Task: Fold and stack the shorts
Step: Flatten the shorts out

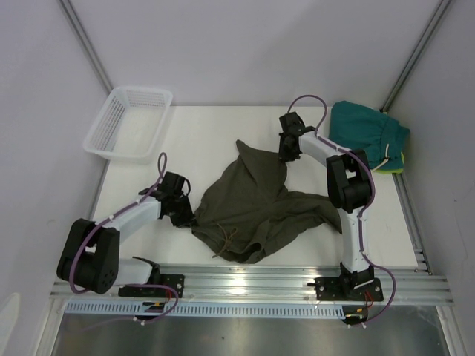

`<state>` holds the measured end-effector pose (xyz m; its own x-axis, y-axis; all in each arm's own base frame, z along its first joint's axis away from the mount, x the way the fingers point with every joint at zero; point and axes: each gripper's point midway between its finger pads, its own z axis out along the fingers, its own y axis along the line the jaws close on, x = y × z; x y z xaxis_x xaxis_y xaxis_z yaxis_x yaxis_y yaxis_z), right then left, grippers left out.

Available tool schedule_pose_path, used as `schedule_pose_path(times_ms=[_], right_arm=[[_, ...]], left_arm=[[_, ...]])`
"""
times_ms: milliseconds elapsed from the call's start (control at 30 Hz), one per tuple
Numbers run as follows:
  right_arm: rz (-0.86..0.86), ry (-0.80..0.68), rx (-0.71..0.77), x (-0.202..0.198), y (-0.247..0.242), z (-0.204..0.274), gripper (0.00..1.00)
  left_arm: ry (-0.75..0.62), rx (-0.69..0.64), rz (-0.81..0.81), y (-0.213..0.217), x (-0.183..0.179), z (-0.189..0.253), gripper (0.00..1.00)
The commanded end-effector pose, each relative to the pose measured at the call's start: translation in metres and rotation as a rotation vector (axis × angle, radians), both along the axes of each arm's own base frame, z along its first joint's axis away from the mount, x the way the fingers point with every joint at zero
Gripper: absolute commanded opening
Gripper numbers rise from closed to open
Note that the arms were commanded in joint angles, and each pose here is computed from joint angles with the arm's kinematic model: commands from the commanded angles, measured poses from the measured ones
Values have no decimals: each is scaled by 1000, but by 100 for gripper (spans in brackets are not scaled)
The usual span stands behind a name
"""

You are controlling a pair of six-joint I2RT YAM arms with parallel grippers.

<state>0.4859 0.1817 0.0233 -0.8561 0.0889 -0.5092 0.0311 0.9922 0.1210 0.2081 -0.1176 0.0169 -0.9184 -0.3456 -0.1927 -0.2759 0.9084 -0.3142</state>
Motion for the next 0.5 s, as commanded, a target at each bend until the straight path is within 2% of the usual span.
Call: schedule_pose_path(times_ms=[0,67,300,467], right_arm=[[-11,30,-13,1,-2,-10,9],[-57,32,-4,5,-13,-10,0],[-278,55,65,11,-76,-4,0],[-335,82,63,5,-98,-5,0]], left_arm=[[30,-8,-19,2,-11,-5,12],[42,-16,-7,-1,-7,-6,1],[27,-77,24,-11,17,6,1],[24,-97,48,-6,27,6,1]])
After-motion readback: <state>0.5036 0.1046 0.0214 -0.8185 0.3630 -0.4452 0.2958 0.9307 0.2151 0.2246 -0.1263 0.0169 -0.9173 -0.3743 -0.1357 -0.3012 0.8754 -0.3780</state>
